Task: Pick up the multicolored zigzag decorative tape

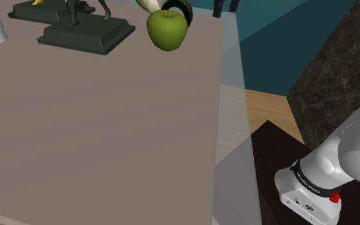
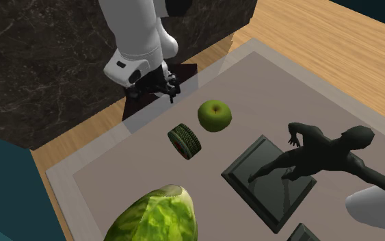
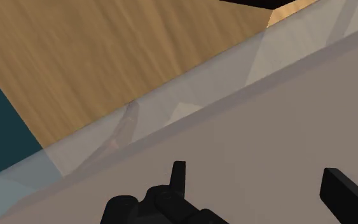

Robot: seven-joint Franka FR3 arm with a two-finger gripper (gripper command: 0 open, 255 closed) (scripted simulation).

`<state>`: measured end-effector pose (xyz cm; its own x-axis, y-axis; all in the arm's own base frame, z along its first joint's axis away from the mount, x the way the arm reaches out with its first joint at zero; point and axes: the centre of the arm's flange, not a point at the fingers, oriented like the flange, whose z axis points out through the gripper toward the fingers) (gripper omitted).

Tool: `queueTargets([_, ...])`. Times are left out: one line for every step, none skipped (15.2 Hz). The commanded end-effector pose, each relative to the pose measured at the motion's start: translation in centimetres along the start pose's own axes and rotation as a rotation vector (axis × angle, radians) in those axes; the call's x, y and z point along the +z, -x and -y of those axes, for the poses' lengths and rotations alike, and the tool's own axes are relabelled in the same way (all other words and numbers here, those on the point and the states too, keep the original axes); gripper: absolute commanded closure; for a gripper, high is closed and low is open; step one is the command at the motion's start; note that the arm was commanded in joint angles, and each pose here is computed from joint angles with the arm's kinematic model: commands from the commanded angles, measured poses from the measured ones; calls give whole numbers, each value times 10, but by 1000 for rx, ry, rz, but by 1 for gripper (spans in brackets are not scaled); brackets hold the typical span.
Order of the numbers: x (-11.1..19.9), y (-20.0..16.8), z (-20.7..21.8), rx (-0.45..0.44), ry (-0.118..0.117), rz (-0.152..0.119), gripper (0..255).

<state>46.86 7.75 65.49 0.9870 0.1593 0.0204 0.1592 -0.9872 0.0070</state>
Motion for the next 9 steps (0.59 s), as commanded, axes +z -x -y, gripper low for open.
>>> queueTargets([-7, -26, 10, -33, 9, 2, 0])
queueTargets([-10, -38, 16, -49, 14, 4, 0])
queueTargets([-13, -49, 23, -65, 19, 5, 0])
queueTargets([-15, -61, 29, -81, 24, 6, 0])
queueTargets([-18, -73, 36, -98, 28, 7, 0])
queueTargets([-20, -84, 43, -114, 33, 8, 0])
queueTargets([-23, -96, 50, -130, 38, 10, 0])
queueTargets([-24, -101, 54, -138, 40, 10, 0])
queueTargets([-19, -101, 54, -138, 40, 10, 0])
